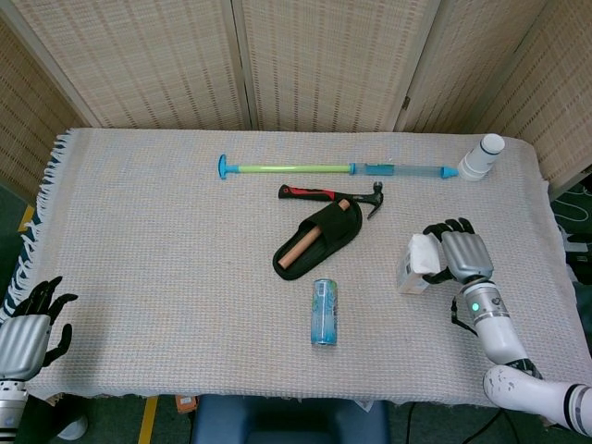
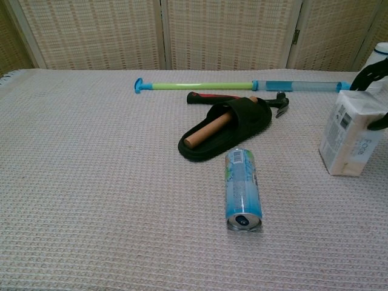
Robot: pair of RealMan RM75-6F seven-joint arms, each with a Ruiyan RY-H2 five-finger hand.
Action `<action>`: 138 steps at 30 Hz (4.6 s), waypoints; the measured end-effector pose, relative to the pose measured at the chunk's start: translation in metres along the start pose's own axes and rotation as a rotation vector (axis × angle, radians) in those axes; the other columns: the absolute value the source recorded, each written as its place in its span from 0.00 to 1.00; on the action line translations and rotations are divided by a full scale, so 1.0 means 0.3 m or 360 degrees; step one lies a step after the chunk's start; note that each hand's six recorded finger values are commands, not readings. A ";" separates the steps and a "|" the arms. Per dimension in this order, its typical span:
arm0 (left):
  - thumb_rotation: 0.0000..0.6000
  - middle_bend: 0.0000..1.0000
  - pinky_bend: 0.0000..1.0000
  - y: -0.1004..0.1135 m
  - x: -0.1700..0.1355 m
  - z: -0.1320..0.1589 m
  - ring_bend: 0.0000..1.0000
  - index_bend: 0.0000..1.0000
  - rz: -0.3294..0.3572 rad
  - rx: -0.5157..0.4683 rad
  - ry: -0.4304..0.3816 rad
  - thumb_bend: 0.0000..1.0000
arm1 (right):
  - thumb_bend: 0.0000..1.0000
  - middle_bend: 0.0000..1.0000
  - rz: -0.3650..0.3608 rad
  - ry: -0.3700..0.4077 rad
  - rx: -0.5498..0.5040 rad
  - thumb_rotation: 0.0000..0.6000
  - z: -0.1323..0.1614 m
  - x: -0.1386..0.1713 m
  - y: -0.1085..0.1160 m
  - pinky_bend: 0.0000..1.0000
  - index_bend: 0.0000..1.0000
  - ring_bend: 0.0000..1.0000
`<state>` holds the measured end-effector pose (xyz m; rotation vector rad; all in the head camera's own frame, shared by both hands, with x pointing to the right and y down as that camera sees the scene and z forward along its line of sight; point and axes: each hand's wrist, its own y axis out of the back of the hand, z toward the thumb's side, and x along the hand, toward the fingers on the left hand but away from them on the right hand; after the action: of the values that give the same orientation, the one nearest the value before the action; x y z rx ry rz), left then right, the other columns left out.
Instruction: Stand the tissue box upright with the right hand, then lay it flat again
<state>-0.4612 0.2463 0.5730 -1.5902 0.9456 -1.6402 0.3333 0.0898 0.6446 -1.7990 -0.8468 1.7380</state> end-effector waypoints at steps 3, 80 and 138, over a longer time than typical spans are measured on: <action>1.00 0.00 0.19 -0.001 0.000 -0.001 0.00 0.25 -0.0003 -0.0001 0.0002 0.53 | 0.06 0.22 0.0000 0.0000 0.0002 1.00 0.002 -0.009 -0.004 0.00 0.28 0.27; 1.00 0.00 0.19 -0.018 0.008 -0.002 0.00 0.25 -0.0038 0.0010 0.0008 0.53 | 0.07 0.39 -0.0208 0.0427 -0.1280 1.00 -0.278 -0.163 -0.268 0.04 0.47 0.44; 1.00 0.00 0.19 -0.033 0.019 0.001 0.00 0.25 -0.0045 0.0018 -0.0001 0.53 | 0.00 0.06 -0.0410 0.0344 -0.0216 1.00 -0.280 0.222 -0.090 0.00 0.02 0.07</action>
<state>-0.4608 0.2465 0.5845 -1.6032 0.9155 -1.6615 0.4139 0.1625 0.6237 -1.8307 -1.0719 1.3270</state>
